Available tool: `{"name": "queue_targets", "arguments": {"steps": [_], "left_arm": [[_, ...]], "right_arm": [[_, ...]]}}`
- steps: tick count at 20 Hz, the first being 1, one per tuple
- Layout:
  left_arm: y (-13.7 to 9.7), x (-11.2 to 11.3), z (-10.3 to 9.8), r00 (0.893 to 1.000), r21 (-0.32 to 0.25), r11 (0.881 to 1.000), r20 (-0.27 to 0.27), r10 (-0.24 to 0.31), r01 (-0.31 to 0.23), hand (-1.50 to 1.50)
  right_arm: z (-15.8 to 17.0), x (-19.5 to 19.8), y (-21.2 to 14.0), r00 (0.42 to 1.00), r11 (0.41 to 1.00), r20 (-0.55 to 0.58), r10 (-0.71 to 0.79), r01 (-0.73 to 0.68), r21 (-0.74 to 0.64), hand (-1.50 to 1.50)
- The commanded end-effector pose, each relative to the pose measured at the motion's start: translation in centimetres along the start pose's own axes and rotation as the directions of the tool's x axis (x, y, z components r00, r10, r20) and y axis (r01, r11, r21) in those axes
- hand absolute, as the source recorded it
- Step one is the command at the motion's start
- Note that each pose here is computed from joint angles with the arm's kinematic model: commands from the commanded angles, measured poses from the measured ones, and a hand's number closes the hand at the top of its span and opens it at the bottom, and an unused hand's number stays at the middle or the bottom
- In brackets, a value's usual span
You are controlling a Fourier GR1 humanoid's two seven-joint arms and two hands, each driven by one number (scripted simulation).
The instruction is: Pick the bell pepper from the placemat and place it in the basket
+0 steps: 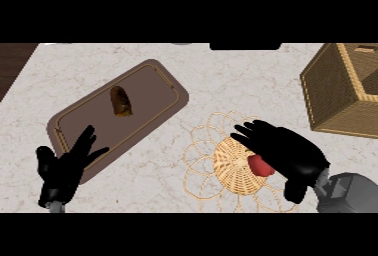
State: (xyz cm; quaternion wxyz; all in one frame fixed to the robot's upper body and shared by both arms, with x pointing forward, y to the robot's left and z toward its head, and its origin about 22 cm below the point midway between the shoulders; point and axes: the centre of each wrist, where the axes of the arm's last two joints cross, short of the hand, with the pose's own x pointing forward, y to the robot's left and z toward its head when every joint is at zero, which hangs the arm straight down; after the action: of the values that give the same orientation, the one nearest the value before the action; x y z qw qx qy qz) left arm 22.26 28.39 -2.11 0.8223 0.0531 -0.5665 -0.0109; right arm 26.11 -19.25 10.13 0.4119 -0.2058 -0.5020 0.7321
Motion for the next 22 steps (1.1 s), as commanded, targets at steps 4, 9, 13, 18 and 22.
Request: {"name": "queue_targets", "arguments": {"steps": [4, 9, 13, 18, 22], "left_arm": [[0.9, -3.7, 1.1, 0.982, 0.019, 0.999, -0.184, -0.046, 0.051, 0.00], [0.6, -4.6, 0.9, 0.982, 0.016, 0.999, -0.185, -0.033, 0.036, 0.00], [0.9, -4.6, 1.2, 0.982, 0.014, 0.999, -0.185, -0.035, 0.038, 0.00], [0.0, -2.6, -0.4, 0.982, 0.033, 0.998, -0.182, -0.048, 0.055, 0.00], [0.7, -3.8, 1.2, 0.983, 0.009, 0.999, -0.183, -0.030, 0.032, 0.00]], "right_arm": [[-1.0, -1.3, 0.2, 0.997, 0.995, -0.058, 0.056, -0.051, 0.081, -1.50], [-1.4, -3.0, 2.4, 0.996, 0.996, -0.076, 0.038, -0.032, 0.077, -1.50], [-1.7, -3.6, 2.2, 0.998, 0.997, -0.057, 0.038, -0.034, 0.076, -1.50], [-1.8, -1.9, 5.2, 0.998, 0.996, -0.048, 0.043, -0.039, 0.075, -1.50], [-3.6, -1.5, 3.7, 0.997, 0.996, -0.059, 0.055, -0.050, 0.068, 1.50]]}}
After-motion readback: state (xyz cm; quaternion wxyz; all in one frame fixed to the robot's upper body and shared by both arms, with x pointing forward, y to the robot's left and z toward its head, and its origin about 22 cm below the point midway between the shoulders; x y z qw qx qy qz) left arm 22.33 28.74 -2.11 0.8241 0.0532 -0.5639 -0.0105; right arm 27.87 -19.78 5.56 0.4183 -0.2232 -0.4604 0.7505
